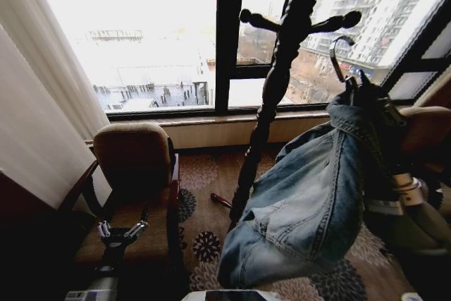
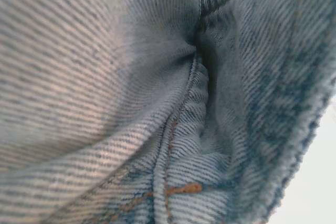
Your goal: Pick up the clothes from the bed and hang them on the clothes hanger.
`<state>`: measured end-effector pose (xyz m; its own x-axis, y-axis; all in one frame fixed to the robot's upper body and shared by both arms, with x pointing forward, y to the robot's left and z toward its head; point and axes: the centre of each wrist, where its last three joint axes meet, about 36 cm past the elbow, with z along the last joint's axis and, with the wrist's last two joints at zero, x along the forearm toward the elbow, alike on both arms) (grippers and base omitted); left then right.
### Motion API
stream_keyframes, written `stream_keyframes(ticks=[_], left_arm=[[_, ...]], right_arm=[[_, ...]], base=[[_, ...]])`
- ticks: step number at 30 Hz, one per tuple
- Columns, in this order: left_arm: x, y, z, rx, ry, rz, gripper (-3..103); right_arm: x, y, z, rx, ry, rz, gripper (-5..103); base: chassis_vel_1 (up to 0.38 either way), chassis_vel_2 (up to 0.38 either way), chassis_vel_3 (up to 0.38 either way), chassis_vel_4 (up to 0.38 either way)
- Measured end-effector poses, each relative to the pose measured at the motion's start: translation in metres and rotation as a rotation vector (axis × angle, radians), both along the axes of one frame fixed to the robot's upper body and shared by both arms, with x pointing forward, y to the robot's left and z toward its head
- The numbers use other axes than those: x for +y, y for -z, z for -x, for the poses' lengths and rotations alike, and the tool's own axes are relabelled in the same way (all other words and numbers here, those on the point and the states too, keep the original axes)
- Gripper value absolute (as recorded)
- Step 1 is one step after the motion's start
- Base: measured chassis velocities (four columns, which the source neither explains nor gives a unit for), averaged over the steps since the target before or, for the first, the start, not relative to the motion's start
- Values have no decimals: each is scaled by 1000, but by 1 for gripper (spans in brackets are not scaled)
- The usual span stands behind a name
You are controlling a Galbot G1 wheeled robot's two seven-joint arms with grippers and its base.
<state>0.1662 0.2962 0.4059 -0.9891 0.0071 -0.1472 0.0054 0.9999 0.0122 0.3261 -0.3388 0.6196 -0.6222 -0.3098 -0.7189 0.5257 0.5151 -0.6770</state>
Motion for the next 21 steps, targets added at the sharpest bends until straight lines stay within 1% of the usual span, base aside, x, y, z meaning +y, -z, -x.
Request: stream_keyframes(ticks=[9,14,21], left_arm=[[0,0,0,0,0,0,100],[0,0,0,0,0,0,100],[0,0,0,0,0,0,100]], right_arm=[[-11,-19,-18,-33,-1,16,15],[-14,-23,-22,-40,7,9,15],[-29,-30,-30,-62,36,-2,15]], base=[[0,0,0,0],[0,0,0,0],[0,0,0,0]])
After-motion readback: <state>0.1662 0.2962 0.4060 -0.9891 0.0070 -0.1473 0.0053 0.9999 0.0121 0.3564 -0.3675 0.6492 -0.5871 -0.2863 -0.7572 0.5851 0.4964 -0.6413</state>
